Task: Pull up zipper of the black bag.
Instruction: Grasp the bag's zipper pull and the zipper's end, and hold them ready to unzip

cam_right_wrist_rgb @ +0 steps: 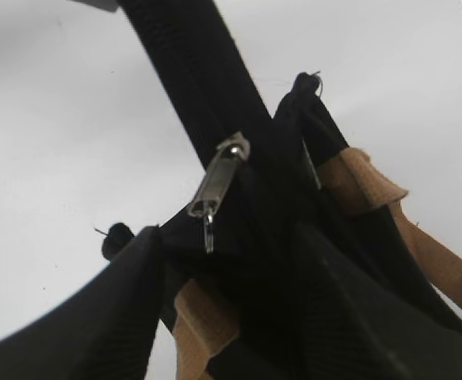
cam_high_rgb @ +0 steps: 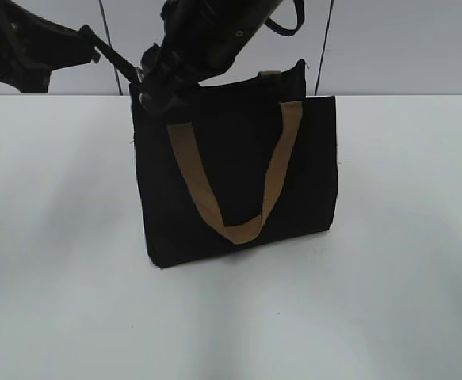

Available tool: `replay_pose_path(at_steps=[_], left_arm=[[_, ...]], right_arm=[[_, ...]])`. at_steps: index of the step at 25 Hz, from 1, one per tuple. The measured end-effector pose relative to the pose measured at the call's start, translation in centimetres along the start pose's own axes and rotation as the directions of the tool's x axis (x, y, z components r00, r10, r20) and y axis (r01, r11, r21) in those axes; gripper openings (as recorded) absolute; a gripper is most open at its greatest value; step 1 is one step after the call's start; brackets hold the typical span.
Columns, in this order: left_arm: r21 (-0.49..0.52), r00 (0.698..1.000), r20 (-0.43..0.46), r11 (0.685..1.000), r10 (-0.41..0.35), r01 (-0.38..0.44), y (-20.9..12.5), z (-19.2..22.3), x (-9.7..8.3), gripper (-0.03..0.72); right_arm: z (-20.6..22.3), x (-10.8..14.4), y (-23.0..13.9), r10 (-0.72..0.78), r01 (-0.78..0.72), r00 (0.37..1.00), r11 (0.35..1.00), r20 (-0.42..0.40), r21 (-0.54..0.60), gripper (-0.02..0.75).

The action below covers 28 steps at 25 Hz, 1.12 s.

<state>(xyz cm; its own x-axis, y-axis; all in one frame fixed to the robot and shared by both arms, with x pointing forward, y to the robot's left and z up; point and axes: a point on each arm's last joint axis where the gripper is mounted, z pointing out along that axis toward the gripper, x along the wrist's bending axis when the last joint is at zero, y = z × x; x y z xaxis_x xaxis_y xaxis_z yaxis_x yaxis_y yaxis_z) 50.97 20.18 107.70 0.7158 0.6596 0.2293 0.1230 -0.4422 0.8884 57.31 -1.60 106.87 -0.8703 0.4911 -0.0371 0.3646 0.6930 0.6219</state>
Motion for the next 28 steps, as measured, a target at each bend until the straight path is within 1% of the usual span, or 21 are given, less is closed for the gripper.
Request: replay_pose_path(at_steps=[4,9,11,12,14,19,20,22,27,28], left_arm=[[0.0,1.0,0.0,1.0,0.0,0.0,0.0,0.0,0.0,0.02],[0.0,1.0,-0.001,1.0,0.0,0.0,0.0,0.0,0.0,0.02],[0.0,1.0,-0.001,1.0,0.0,0.0,0.0,0.0,0.0,0.02],[0.0,1.0,-0.001,1.0,0.0,0.0,0.0,0.0,0.0,0.02],[0.0,1.0,-0.001,1.0,0.0,0.0,0.0,0.0,0.0,0.02],[0.0,1.0,-0.002,1.0,0.0,0.0,0.0,0.0,0.0,0.02],[0.001,1.0,-0.002,1.0,0.001,-0.001,0.0,0.0,0.0,0.02],[0.002,1.0,-0.001,1.0,0.003,-0.003,0.0,0.0,0.0,0.02],[0.028,0.999,0.0,0.999,0.047,-0.047,-0.3,0.0,0.0,0.02],[0.035,0.999,0.0,0.998,0.047,-0.047,-0.3,0.0,0.0,0.02]], right_arm=[[0.1,-0.1,0.1,-0.034,0.034,0.999,0.999,0.005,-0.009,0.404],[0.9,-0.1,-0.1,-0.026,0.026,1.0,1.0,-0.01,-0.008,0.404],[1.4,-0.1,-0.2,-0.024,0.024,1.0,1.0,-0.014,0.001,0.388],[1.5,-0.1,-0.3,-0.022,0.022,1.0,1.0,-0.015,0.001,0.364],[1.6,-0.1,-0.3,-0.022,0.022,1.0,1.0,-0.016,0.003,0.292],[1.6,-0.1,-0.4,-0.022,0.022,1.0,1.0,-0.023,0.013,0.055],[1.5,-0.1,-0.4,-0.022,0.022,0.999,1.0,-0.025,0.016,0.025],[1.5,0.0,-0.4,-0.022,0.022,0.999,1.0,-0.029,0.022,0.005],[1.5,0.0,-0.5,-0.022,0.023,0.999,0.999,-0.034,0.029,0.002],[1.4,0.0,-0.5,-0.022,0.023,0.999,0.999,-0.034,0.028,0.002]])
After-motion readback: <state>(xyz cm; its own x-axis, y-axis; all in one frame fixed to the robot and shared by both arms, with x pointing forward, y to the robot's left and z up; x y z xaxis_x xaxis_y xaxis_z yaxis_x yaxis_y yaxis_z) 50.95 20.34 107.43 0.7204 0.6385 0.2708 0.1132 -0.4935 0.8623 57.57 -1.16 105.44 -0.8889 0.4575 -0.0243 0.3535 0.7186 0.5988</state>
